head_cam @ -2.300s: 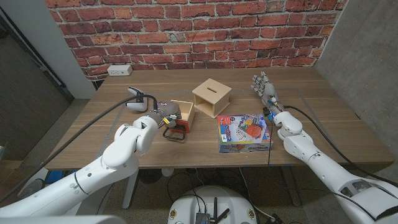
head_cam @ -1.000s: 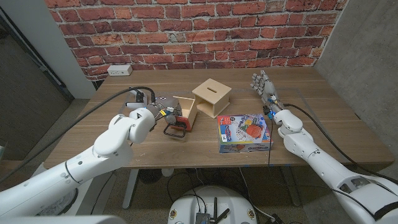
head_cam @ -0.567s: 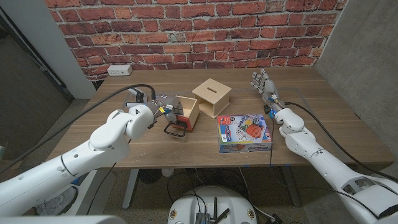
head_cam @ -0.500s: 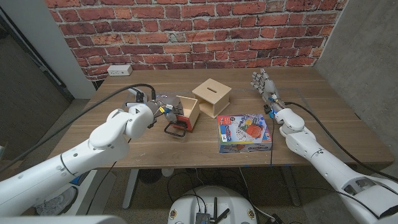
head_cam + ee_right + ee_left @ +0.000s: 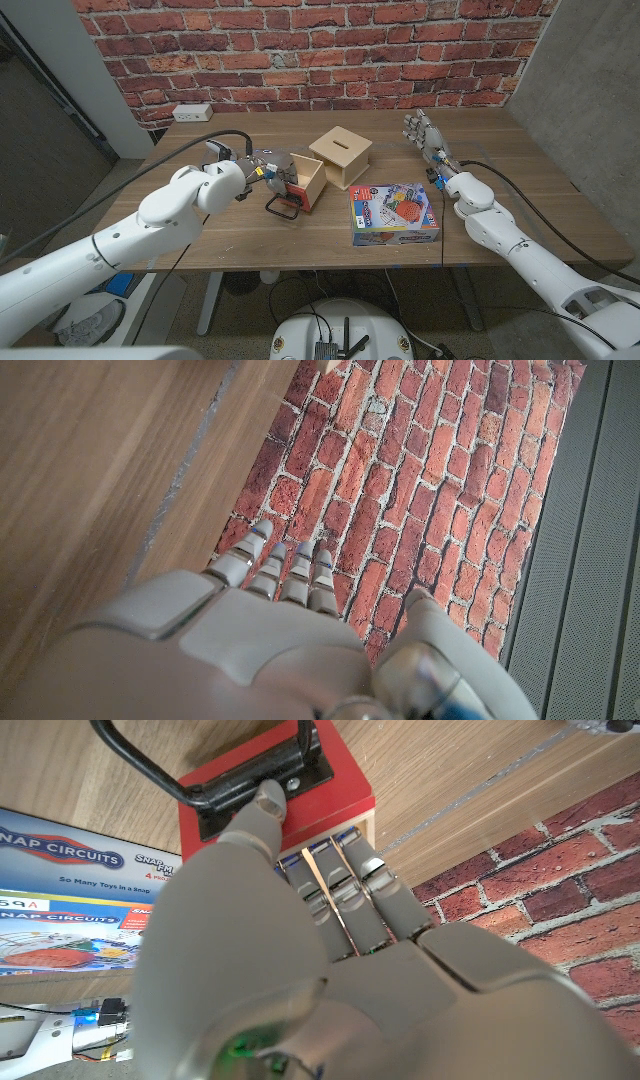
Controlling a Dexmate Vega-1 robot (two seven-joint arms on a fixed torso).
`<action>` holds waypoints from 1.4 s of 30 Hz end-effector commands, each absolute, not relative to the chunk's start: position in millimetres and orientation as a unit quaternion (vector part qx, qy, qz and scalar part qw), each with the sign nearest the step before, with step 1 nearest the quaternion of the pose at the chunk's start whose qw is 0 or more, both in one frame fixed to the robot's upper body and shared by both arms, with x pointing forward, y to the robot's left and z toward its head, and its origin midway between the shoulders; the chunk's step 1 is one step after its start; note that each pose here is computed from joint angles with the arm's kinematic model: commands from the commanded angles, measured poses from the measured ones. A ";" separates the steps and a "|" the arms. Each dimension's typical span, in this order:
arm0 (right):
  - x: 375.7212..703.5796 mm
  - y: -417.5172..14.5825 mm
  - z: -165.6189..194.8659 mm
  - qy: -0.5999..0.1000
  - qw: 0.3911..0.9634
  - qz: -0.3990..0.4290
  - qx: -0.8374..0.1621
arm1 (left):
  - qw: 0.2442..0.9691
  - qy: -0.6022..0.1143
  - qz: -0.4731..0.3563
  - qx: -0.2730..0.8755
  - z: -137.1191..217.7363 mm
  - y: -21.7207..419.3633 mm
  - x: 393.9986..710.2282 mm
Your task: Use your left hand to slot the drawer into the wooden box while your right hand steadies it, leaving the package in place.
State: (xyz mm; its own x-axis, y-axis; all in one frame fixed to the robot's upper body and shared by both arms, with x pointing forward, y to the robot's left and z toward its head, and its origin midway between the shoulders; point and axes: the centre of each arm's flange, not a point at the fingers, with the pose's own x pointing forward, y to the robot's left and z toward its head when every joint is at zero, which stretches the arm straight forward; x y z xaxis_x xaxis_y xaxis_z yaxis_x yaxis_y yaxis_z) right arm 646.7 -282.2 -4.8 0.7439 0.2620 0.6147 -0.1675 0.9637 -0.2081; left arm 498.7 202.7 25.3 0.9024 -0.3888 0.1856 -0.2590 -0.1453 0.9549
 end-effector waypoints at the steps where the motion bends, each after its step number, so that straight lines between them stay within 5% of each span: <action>1: 635.8 -277.9 6.1 -0.344 0.922 0.128 -0.123 | 0.602 -0.223 -0.079 0.763 30.1 199.1 502.6; 42: 606.0 -239.9 30.2 -0.396 0.802 0.114 -0.434 | 0.563 -0.230 -0.121 0.785 50.3 190.0 518.3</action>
State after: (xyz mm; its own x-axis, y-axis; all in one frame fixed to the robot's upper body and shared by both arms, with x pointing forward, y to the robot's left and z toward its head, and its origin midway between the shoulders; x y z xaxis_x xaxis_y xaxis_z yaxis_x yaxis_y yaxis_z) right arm 610.8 -249.4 25.9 0.6704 0.4749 0.5700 0.0783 0.7187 -0.6909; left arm 514.5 191.9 46.2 0.8670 -0.4880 0.1011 -0.2389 -0.2288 0.9437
